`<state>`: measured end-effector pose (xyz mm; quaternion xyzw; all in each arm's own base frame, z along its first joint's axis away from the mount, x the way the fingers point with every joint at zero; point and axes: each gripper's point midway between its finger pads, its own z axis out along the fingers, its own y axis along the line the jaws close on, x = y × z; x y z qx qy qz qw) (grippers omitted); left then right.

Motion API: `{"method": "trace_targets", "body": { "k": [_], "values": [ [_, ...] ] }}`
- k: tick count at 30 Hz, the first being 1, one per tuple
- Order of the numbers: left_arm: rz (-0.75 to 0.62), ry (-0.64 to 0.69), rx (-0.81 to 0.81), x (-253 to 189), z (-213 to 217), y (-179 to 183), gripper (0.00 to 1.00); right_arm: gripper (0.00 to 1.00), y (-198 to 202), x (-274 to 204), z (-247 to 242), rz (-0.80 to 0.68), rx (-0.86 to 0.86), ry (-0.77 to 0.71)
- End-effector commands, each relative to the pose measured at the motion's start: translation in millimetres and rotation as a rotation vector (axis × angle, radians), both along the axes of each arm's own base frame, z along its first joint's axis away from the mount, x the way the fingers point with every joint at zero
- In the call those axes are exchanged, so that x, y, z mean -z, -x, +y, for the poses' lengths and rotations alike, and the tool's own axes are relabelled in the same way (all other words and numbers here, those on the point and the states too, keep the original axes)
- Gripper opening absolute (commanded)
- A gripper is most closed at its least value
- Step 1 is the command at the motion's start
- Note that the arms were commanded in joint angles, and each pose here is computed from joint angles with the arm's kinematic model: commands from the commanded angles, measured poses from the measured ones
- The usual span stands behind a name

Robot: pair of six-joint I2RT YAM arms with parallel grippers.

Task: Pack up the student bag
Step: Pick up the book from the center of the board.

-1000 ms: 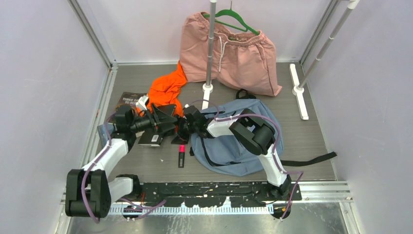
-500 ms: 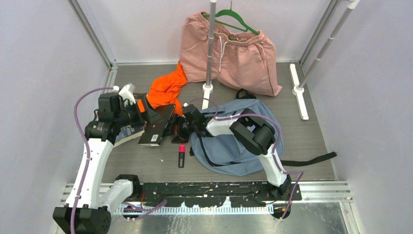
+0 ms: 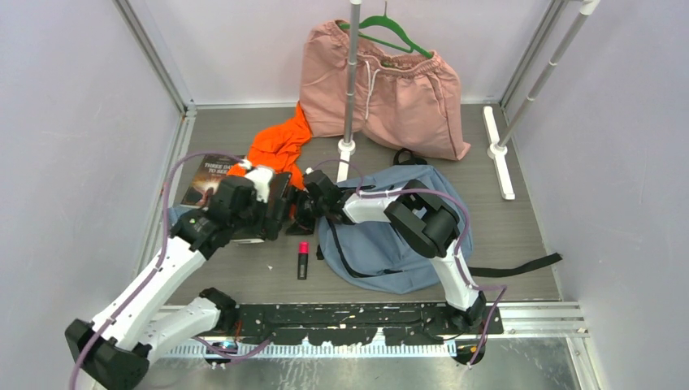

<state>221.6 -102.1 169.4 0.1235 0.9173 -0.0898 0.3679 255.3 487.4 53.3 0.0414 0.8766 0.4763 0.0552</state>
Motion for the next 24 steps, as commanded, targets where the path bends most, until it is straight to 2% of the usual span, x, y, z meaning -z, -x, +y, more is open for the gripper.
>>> {"method": "trace_targets", "body": {
  "k": [1, 4, 7, 11, 13, 20, 24],
  "values": [
    [-0.149, -0.232, 0.089, -4.2, -3.5, -19.3, 0.88, 0.73, -14.7, -49.8, 15.2, -0.095, 0.005, -0.103],
    [-0.132, -0.257, 0.134, 1.7, -9.2, -21.0, 0.82, 0.73, -15.0, -52.8, 15.9, -0.1, 0.003, -0.104],
    [-0.131, -0.282, 0.137, 5.9, -7.2, -23.8, 0.82, 0.73, -15.8, -55.5, 16.9, -0.102, 0.003, -0.113],
    [-0.106, -0.396, 0.17, 17.1, 2.1, -28.5, 0.83, 0.74, -16.1, -58.7, 18.9, -0.107, -0.002, -0.117],
    [-0.085, -0.449, 0.16, 24.5, 7.3, -31.6, 0.81, 0.74, -16.7, -59.6, 20.1, -0.105, -0.007, -0.121],
    [-0.075, -0.475, 0.194, 39.8, 5.1, -35.0, 0.78, 0.74, -19.1, -61.1, 18.4, -0.107, -0.006, -0.116],
    [-0.058, -0.54, 0.178, 46.4, 14.5, -37.2, 0.7, 0.74, -20.3, -62.7, 17.6, -0.11, -0.005, -0.115]
  ]
}}
